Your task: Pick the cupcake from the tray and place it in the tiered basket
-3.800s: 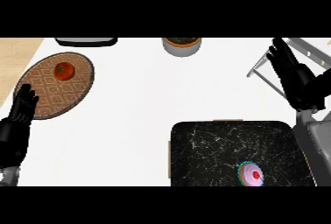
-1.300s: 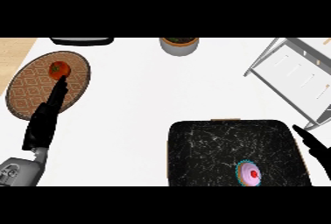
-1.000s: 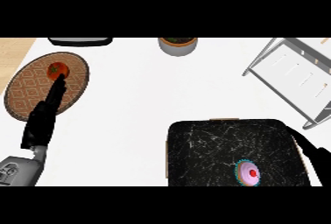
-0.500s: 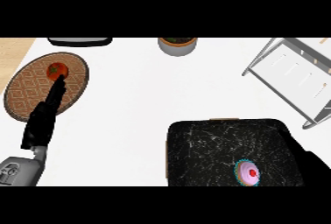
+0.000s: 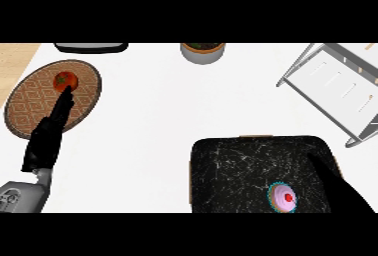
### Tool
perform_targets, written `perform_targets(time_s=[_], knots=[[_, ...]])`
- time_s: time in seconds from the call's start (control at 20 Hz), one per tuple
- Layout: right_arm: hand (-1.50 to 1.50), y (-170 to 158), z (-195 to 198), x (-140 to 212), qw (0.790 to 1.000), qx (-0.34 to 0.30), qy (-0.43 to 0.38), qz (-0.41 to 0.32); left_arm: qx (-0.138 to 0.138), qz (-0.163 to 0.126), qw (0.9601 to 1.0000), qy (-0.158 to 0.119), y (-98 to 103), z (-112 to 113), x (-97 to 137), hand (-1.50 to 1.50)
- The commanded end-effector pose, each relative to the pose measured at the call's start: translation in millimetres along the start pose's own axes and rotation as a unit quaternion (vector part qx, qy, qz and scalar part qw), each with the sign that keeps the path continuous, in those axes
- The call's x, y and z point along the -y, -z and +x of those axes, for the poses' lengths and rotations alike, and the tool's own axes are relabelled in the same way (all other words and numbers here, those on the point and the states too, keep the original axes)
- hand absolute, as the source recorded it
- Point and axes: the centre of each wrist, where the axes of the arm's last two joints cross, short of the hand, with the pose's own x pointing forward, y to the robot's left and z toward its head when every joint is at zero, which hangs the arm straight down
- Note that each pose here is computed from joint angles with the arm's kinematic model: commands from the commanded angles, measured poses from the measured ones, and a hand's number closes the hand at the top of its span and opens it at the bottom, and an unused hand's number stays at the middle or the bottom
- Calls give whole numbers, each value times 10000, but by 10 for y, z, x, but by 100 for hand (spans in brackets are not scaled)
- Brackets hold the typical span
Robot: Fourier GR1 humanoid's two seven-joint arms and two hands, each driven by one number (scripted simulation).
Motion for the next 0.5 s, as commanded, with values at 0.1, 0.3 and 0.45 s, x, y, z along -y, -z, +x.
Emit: perform_targets(time_s=[0.1, 0.3, 0.45], knots=[[-150, 164, -41, -344, 9957, -914, 27, 161, 10, 41, 10000, 5, 97, 87, -19, 0], [-150, 117, 178, -61, 9959, -892, 34, 172, -45, -7, 10000, -6, 84, -55, 27, 0], [-150, 318, 75, -298, 9952, -937, -27, 271, 5, -35, 10000, 45, 88, 62, -75, 0]])
